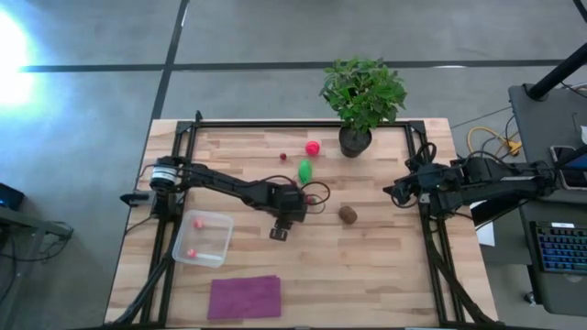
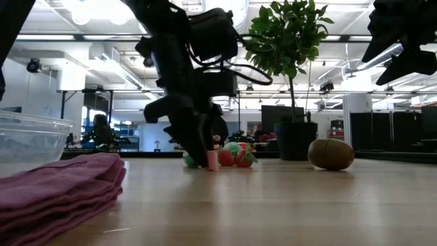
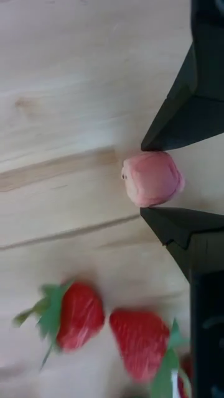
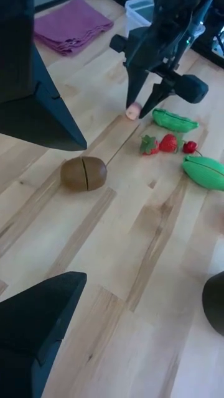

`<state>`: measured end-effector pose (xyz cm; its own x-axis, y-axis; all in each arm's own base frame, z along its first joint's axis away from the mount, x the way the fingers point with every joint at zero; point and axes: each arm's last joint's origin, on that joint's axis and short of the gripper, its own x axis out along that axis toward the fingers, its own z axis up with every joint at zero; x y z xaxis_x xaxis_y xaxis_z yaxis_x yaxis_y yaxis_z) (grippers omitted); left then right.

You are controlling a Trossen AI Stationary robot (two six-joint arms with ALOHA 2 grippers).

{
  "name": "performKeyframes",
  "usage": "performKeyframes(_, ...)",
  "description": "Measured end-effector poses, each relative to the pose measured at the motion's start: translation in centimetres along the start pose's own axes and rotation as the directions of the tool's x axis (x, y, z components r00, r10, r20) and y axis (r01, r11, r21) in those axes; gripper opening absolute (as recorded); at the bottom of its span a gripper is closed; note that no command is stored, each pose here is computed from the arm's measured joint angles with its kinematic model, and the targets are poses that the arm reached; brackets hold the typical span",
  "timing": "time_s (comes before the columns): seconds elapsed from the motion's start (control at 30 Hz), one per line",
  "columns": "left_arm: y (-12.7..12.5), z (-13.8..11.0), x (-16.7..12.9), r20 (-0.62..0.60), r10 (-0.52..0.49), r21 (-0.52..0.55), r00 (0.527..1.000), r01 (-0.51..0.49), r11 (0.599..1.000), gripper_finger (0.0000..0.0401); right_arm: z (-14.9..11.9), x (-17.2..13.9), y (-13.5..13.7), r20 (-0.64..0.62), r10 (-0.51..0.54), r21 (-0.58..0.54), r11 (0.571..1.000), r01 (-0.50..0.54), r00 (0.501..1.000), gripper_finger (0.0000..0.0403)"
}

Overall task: Pick and placing Produce into tupperware
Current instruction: Put the pink peach into the transparent container

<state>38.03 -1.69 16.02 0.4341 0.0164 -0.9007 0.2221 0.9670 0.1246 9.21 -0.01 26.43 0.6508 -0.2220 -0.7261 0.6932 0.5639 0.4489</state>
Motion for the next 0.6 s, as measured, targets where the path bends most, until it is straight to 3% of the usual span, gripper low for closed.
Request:
performKeyframes(0.23,0.2,0.5,-0.34,0.019,0.007,-0.002,1.0,-0.007,1.0,0.0139,-0.02,0.03,-0.01,-0.001,-0.001,0.004,1.0,0.001,1.0,0.0325)
performKeyframes(0.6,0.16,0.3,-0.24,0.011,0.008,-0.028,1.0,-0.008,1.0,0.0101,-0.15,0.03,-0.23,-0.014,-0.023,-0.001,1.0,0.023,1.0,0.0325)
